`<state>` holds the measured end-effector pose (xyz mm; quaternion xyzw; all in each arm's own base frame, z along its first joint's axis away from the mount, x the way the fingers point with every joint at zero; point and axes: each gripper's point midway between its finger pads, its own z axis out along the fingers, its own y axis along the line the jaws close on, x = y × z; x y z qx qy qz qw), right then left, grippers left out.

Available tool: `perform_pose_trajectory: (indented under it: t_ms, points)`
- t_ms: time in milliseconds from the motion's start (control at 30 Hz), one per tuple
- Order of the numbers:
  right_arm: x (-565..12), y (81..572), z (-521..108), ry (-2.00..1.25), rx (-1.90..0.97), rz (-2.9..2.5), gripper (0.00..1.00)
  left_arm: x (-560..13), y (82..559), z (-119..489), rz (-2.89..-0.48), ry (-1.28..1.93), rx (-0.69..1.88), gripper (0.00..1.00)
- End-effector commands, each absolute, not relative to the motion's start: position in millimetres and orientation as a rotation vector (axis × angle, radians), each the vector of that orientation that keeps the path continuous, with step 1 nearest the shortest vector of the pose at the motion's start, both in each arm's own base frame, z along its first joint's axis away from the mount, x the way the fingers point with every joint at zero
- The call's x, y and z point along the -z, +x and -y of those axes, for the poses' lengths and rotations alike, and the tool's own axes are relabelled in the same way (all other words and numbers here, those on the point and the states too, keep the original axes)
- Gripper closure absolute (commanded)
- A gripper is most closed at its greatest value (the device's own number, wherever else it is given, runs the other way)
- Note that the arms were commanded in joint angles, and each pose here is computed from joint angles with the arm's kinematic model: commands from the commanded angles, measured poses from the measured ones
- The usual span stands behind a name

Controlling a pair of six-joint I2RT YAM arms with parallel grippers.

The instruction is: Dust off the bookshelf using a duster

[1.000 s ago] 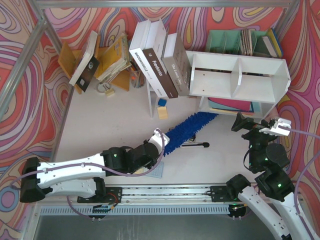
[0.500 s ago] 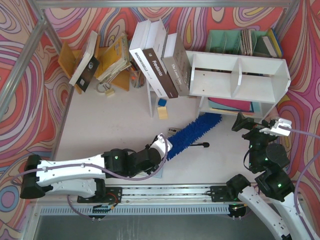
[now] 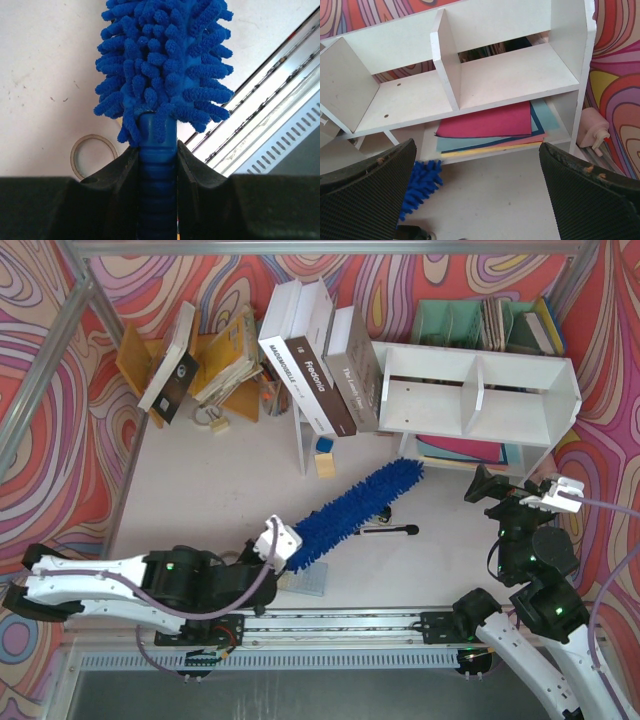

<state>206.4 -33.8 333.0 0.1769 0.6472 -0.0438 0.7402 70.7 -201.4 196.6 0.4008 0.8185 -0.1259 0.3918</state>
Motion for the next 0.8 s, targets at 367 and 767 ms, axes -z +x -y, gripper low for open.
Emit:
perform_pose_trajectory:
  t_ms: [367, 767]
  points:
    - [-334, 205, 37, 0.405, 0.109, -1.410, 0.01, -265, 94, 186, -1.888, 0.752, 0.446, 1.00]
    - [-333, 208, 36, 0.400, 0.114, -1.420, 0.01, -202, 77, 189, -2.039, 0.846, 0.374, 1.00]
